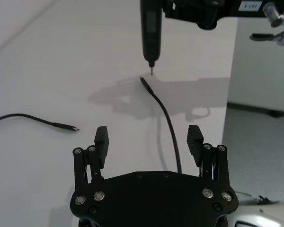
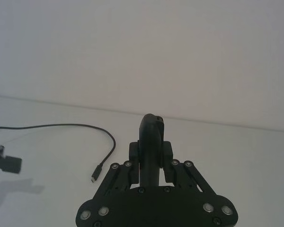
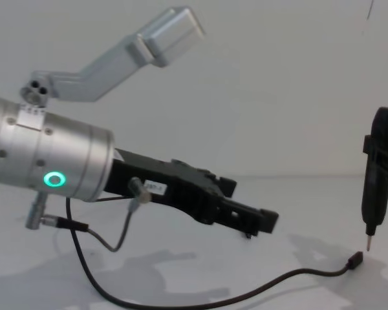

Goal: Pick up the data cable with the one hand.

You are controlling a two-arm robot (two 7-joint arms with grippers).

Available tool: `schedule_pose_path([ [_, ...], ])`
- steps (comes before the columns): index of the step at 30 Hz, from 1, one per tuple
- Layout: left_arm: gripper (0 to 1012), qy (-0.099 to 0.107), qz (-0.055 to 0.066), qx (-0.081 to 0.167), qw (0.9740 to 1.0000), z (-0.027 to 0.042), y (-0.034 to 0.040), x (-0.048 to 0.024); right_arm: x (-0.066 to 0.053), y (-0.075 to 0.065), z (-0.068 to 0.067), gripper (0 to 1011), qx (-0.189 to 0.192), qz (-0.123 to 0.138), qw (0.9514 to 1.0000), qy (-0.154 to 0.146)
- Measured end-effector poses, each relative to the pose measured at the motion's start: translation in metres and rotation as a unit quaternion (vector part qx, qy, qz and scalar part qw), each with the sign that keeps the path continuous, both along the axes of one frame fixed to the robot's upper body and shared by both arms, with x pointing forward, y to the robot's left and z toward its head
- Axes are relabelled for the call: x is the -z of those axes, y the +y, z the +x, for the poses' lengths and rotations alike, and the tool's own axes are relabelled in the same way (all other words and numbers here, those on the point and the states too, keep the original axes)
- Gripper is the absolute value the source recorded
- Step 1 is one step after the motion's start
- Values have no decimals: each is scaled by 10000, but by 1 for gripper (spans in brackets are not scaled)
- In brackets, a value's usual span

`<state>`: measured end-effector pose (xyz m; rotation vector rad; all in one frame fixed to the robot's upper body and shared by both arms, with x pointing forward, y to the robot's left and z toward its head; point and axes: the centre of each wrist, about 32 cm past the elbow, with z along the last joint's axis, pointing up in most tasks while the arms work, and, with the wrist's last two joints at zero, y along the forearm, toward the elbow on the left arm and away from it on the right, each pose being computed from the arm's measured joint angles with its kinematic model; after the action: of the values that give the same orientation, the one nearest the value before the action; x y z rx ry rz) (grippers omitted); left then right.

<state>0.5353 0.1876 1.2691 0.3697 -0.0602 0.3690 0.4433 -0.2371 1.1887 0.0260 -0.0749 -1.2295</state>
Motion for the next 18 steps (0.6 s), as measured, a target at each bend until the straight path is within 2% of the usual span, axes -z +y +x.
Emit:
schedule_pose_path([
  [3,1001,131,173,3,9998,16,-102,-12,0,0,0,279,0,0,10000,0],
  [6,1001,188,268,-36,9995,24,-163,-20,0,0,0,279,0,0,10000,1],
  [9,1001,261,393,-113,9988,35,-262,-27,0,0,0,279,0,0,10000,0],
  [10,1001,261,393,-113,9988,35,-262,-27,0,0,0,279,0,0,10000,1],
  [12,1001,319,492,-176,9981,47,-328,-23,0,0,0,279,0,0,10000,0],
  [18,1001,399,611,-200,9971,73,-441,-26,0,0,0,279,0,0,10000,0],
])
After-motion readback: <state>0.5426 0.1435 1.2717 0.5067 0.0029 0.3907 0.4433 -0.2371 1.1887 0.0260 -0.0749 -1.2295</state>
